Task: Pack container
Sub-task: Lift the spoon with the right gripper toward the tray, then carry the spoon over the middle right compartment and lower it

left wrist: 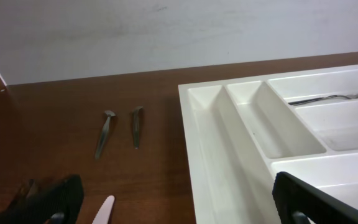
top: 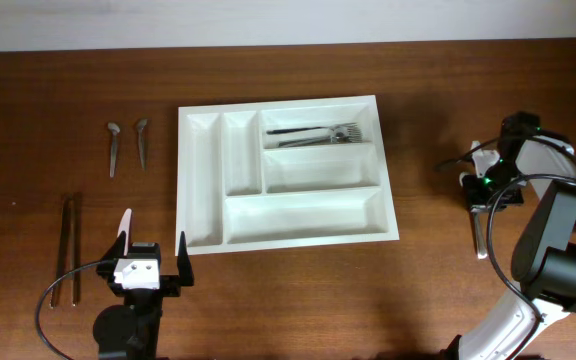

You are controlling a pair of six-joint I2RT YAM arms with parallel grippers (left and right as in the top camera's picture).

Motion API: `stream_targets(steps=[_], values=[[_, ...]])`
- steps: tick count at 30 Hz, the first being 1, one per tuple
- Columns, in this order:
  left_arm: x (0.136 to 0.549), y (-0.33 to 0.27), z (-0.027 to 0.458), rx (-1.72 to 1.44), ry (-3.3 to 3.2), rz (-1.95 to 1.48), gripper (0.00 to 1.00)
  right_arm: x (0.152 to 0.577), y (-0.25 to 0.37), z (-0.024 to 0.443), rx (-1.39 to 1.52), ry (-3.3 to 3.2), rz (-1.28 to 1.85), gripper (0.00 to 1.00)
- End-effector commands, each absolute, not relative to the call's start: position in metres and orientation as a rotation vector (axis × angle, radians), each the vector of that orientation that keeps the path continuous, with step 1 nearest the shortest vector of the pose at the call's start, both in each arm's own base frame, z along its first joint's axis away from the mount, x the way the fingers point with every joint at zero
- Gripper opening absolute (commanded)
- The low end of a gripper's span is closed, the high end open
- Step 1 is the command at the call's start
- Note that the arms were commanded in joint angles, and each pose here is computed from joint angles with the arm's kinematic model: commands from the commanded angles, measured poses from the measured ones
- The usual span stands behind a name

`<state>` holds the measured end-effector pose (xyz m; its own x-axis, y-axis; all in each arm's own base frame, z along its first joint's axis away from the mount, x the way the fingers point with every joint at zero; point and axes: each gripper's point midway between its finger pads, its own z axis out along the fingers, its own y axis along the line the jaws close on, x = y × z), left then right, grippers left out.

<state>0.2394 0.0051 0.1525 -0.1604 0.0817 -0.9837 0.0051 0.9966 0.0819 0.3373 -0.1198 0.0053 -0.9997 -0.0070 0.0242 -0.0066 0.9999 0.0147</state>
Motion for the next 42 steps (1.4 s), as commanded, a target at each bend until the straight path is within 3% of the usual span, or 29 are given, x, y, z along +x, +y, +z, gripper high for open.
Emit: stream_targets(steps=[1,8,13,21,27,36,42], values=[[0.239,0.007,0.151,0.07,1.73,0.09,0.99,0.359,-0.117,0.02,-0.013,-3.179,-0.071,0.04],[0.239,0.007,0.151,0.07,1.73,0.09,0.99,0.385,-0.119,0.055,-0.045,-3.246,-0.079,0.04],[0.239,0.007,0.151,0.07,1.73,0.09,0.99,0.406,-0.113,0.088,-0.316,-3.284,-0.083,0.04],[0.239,0.007,0.151,0.07,1.731,0.09,0.99,0.455,-0.049,0.142,-0.591,-3.353,-0.442,0.04],[0.239,0.007,0.151,0.07,1.73,0.09,0.99,0.468,-0.003,0.151,-0.861,-3.272,-0.542,0.04],[0.239,0.007,0.151,0.07,1.731,0.09,0.99,0.484,0.07,0.16,-0.994,-3.229,-0.684,0.04],[0.239,0.007,0.151,0.07,1.731,0.09,0.99,0.481,0.105,0.161,-1.342,-3.003,-0.768,0.04]])
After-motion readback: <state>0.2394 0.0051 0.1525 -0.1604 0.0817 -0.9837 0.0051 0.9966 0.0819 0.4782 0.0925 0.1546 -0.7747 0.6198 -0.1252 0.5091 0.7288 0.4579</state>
